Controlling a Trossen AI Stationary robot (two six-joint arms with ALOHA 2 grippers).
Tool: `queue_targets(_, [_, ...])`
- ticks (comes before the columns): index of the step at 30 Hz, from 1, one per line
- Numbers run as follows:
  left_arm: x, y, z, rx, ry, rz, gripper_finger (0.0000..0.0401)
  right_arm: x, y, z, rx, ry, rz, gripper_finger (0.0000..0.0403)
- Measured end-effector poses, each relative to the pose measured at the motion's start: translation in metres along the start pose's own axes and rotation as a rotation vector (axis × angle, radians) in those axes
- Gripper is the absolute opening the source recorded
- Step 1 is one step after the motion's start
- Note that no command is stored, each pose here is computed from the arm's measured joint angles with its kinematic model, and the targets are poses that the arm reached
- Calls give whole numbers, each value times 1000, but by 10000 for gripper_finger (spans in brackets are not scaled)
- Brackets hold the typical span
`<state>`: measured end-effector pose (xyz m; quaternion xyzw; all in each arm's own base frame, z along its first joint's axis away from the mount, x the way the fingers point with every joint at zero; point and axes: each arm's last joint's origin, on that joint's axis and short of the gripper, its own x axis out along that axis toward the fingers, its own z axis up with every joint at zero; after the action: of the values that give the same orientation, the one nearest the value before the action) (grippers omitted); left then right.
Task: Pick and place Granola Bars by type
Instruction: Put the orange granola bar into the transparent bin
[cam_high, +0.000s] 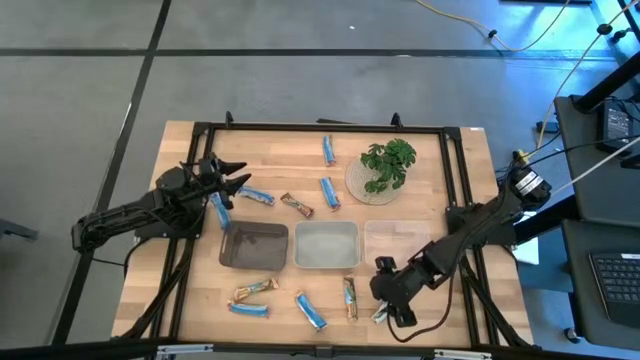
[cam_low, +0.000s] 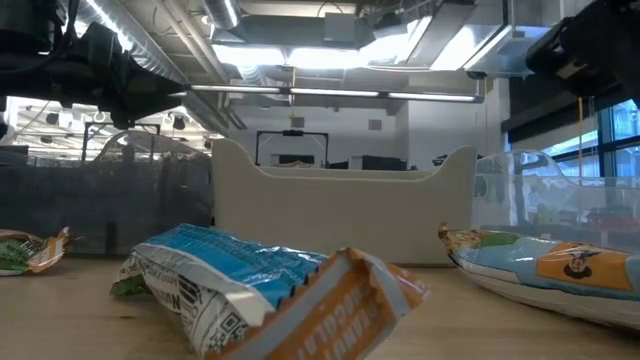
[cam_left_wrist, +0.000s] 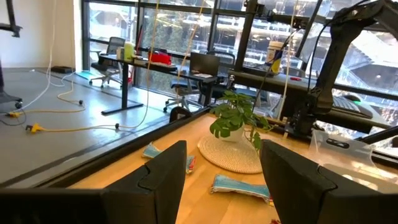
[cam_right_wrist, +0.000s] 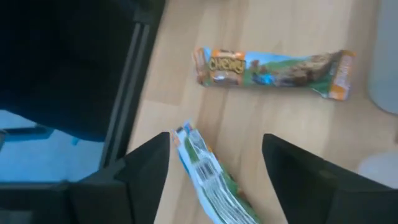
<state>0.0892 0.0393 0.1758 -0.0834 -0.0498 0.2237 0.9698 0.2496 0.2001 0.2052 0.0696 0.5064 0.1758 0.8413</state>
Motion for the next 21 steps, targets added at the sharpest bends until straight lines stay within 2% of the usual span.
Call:
queue_targets(8, [0, 0, 0, 2, 2, 0, 196, 19, 10, -13, -24, 70, -10, 266])
queue_targets(17, [0, 0, 0, 2, 2, 0, 196, 48, 15, -32, -157, 176, -44, 238])
queue_targets(21, [0, 0, 0, 2, 2, 0, 196, 62, 13, -39, -162, 223, -66, 220])
